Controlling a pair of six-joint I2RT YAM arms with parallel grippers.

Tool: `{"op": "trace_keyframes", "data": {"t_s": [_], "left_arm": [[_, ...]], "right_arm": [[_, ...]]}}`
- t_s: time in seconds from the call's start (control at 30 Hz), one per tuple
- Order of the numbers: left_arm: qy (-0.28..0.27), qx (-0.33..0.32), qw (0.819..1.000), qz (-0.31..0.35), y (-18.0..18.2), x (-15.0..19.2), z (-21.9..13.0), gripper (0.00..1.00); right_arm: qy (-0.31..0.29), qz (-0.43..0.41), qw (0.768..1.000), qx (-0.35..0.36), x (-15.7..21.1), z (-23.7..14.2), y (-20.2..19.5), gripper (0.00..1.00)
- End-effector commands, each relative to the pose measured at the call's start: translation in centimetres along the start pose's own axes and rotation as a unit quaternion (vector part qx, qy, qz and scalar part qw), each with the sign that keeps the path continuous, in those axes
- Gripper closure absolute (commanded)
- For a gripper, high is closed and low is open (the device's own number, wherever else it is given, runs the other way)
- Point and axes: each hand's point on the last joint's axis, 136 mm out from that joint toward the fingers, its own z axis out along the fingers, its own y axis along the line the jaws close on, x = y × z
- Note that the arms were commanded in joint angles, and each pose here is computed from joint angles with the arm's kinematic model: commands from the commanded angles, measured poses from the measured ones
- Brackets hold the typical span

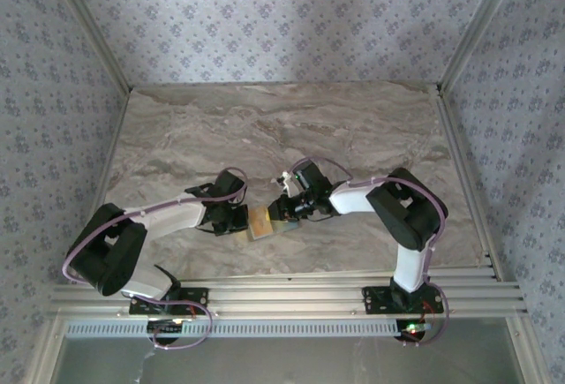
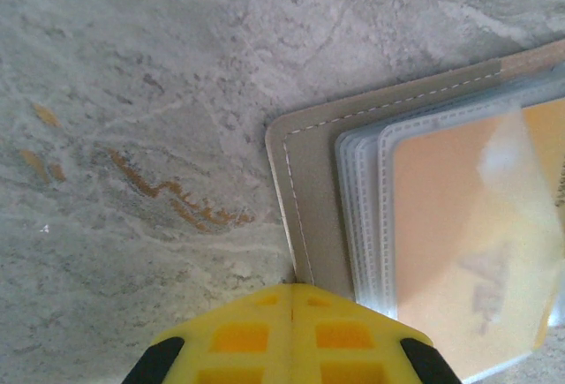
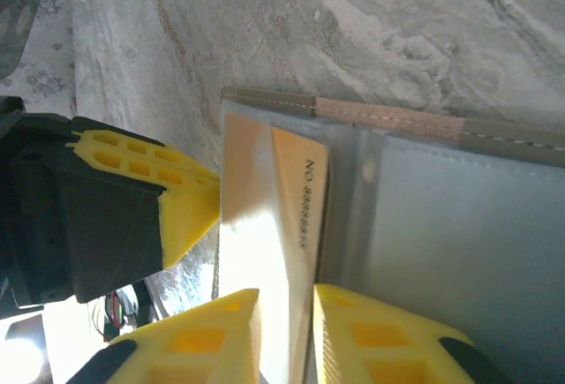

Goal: Put the credit cards into the card holder
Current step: Insert the credit card into the card slot, then close the card holder at the center of the table.

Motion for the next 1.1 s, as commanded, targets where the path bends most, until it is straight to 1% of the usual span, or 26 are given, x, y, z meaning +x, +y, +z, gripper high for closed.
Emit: {"op": "trace_keyframes", "data": {"t_s": [0.0, 0.07, 0.1, 0.3, 0.53, 0.57, 0.67, 0.8, 0.9, 1.07], "left_arm": [[-0.003, 0.002, 1.000, 0.003, -0.1, 0.0, 1.0, 1.00], [-0.002, 0.002, 1.000, 0.002, 0.0, 0.0, 1.1, 1.00], [-0.003, 0.002, 1.000, 0.002, 0.0, 0.0, 1.1, 1.00], [-0.002, 0.004, 1.000, 0.001, 0.1, -0.1, 1.1, 1.00], [-0.001, 0.007, 1.000, 0.001, 0.0, -0.2, 1.1, 1.00], [-0.001, 0.009, 1.000, 0.002, 0.0, -0.2, 1.1, 1.00], [-0.001, 0.011, 1.000, 0.004, 0.0, -0.2, 1.1, 1.00], [-0.002, 0.013, 1.000, 0.009, -0.1, -0.2, 1.0, 1.00], [0.000, 0.012, 1.000, 0.010, -0.1, -0.2, 1.1, 1.00], [0.000, 0.012, 1.000, 0.010, 0.0, -0.2, 1.2, 1.00]], "right_arm": [[0.000, -0.009, 1.000, 0.012, -0.3, -0.7, 0.7, 0.71], [0.000, -0.007, 1.000, 0.016, -0.4, -0.9, 0.9, 0.67], [0.000, -0.023, 1.000, 0.017, -0.4, -1.0, 1.0, 0.65], [0.001, -0.039, 0.999, 0.034, -0.4, -2.0, 1.5, 0.52], [-0.008, -0.075, 0.995, 0.066, -1.0, -4.2, 2.6, 0.47], [-0.011, -0.081, 0.994, 0.077, -1.1, -4.7, 2.6, 0.46], [-0.025, -0.099, 0.985, 0.140, -1.7, -6.4, 1.6, 0.44], [-0.037, -0.107, 0.967, 0.229, -2.3, -8.6, -0.3, 0.33], [-0.034, -0.105, 0.953, 0.282, -2.4, -9.5, -2.1, 0.31], [-0.026, -0.102, 0.943, 0.315, -2.2, -8.9, -3.0, 0.30]]}}
